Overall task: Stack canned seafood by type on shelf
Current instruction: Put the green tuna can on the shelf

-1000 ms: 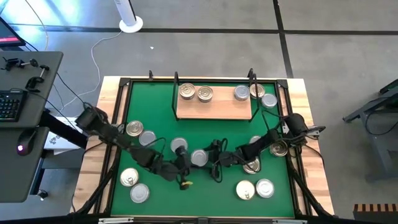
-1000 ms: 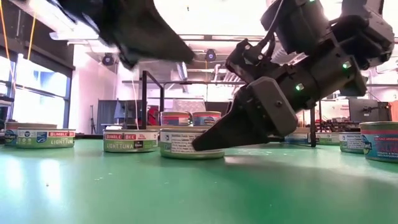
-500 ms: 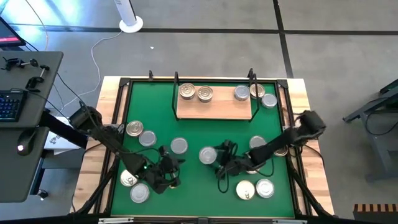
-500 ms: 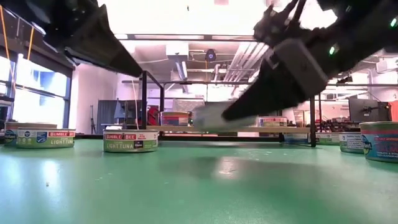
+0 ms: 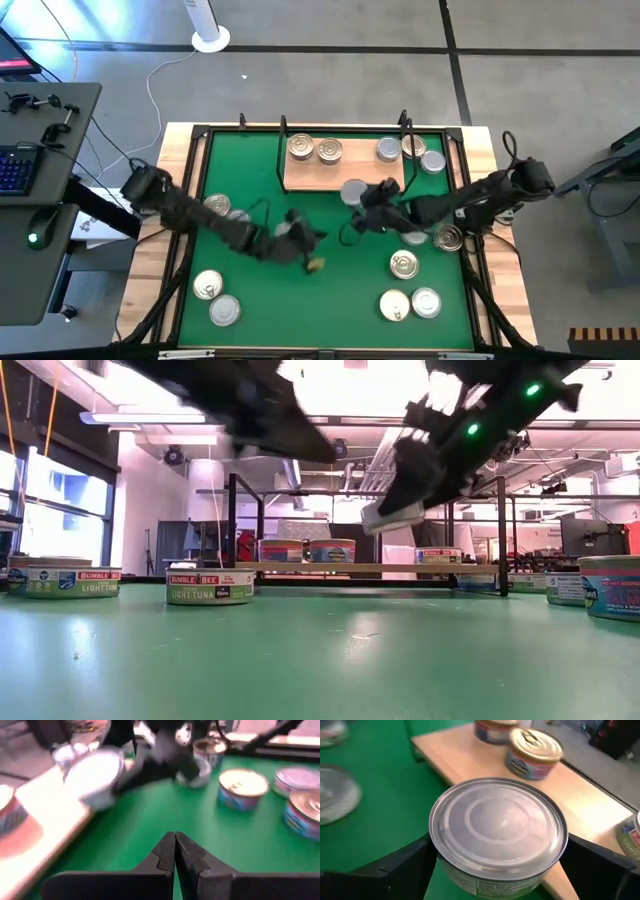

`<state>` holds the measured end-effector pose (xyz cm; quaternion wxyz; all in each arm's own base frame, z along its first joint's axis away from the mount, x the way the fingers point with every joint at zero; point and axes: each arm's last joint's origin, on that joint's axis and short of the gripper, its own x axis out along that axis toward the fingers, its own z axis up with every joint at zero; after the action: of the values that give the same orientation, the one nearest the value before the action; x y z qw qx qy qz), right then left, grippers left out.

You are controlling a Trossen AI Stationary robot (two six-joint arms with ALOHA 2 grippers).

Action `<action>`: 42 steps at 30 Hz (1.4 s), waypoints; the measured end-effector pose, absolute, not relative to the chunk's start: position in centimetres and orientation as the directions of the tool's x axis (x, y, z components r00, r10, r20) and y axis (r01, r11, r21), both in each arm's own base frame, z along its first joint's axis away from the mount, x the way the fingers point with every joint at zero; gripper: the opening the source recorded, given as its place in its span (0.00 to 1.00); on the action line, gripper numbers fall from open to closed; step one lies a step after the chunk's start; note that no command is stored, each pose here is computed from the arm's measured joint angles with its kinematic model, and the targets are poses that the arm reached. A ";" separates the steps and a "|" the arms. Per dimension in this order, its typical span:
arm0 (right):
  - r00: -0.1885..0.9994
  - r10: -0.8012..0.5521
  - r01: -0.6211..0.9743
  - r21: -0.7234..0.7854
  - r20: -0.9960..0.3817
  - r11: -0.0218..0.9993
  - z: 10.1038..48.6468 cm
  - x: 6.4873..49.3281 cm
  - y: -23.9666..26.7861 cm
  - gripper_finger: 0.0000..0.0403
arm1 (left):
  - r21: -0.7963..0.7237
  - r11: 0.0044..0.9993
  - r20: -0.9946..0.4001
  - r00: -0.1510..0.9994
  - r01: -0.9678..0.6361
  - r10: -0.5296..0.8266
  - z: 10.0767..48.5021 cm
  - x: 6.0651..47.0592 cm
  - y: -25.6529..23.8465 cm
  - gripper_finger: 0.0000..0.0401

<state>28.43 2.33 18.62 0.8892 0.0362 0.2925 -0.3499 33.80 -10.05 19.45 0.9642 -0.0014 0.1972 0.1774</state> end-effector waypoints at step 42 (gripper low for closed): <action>0.413 -0.497 0.558 -0.219 -0.763 0.800 17.8 27.7 -5.1 0.94 | -0.230 0.934 -0.533 0.838 -0.274 0.115 14.4 43.0 13.4 0.00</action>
<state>27.68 -5.13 17.80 0.8397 0.0349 0.4416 -0.3142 43.02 13.36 14.43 0.9469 -0.1501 0.2652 0.1029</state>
